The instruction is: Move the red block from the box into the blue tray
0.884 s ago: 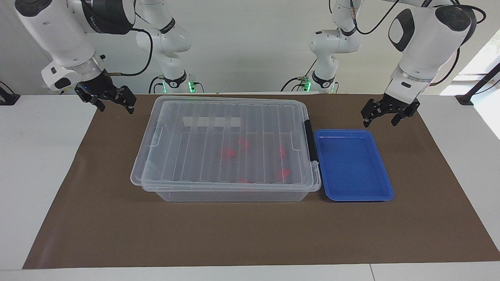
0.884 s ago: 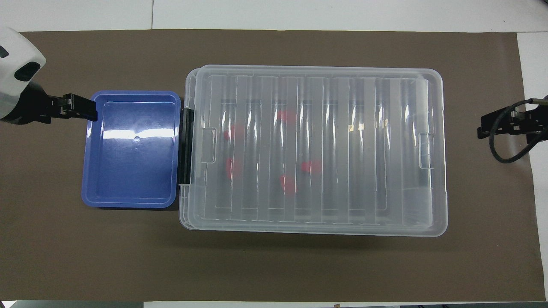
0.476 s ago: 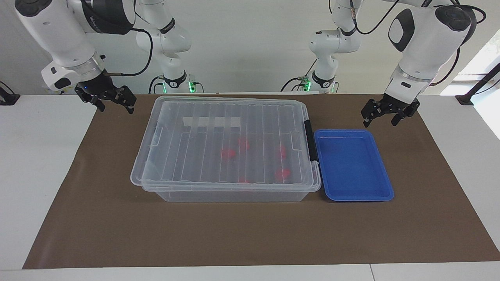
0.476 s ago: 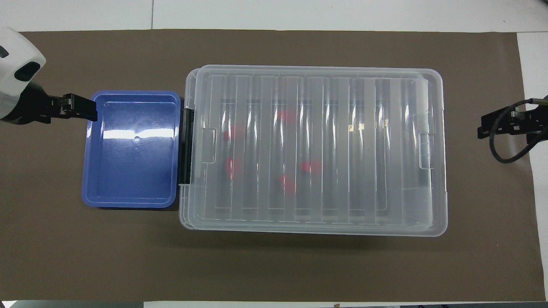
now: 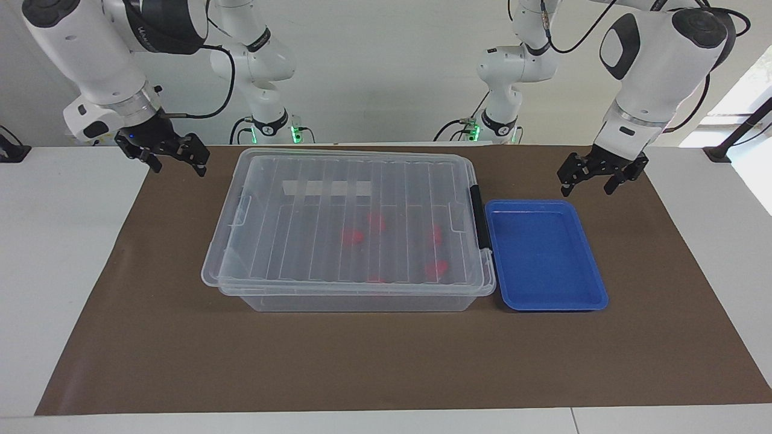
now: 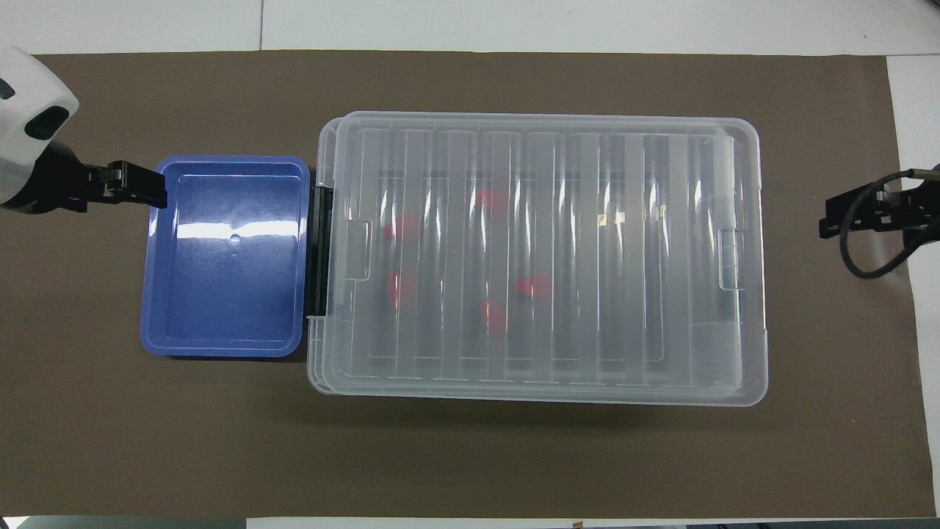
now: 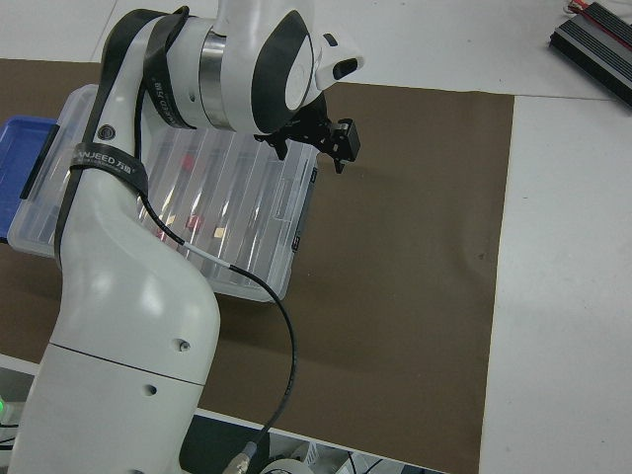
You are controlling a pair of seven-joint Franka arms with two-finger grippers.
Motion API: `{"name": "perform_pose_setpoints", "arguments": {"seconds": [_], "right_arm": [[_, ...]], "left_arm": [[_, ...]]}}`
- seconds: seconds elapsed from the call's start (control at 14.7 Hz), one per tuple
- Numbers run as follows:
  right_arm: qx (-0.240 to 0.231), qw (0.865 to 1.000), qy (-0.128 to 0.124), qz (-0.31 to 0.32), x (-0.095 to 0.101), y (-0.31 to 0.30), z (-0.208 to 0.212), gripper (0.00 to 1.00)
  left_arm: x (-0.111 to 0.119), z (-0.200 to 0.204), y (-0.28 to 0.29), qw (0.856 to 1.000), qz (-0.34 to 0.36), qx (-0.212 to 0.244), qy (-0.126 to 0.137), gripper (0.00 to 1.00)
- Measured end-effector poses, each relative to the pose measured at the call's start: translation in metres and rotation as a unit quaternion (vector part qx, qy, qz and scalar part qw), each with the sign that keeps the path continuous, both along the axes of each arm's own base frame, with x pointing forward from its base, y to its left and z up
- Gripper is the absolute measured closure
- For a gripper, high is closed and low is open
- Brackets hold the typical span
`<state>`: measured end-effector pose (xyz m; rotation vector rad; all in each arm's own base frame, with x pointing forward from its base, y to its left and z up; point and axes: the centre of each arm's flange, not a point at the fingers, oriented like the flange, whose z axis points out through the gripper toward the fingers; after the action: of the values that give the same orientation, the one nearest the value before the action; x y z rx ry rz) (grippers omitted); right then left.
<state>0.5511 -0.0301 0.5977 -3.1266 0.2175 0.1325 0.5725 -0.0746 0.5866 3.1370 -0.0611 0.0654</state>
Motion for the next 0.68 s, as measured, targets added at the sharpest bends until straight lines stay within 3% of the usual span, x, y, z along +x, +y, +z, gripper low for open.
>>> {"name": "perform_pose_setpoints", "arguments": {"seconds": [0.34, 0.68], "right_arm": [[0.000, 0.999, -0.028, 0.018, 0.011, 0.037, -0.003, 0.00], [0.002, 0.999, -0.029, 0.017, 0.023, 0.092, -0.041, 0.00]], "left_arm": [[0.000, 0.000, 0.000, 1.000, 0.000, 0.000, 0.000, 0.00], [0.000, 0.000, 0.000, 1.000, 0.000, 0.000, 0.000, 0.00]]}}
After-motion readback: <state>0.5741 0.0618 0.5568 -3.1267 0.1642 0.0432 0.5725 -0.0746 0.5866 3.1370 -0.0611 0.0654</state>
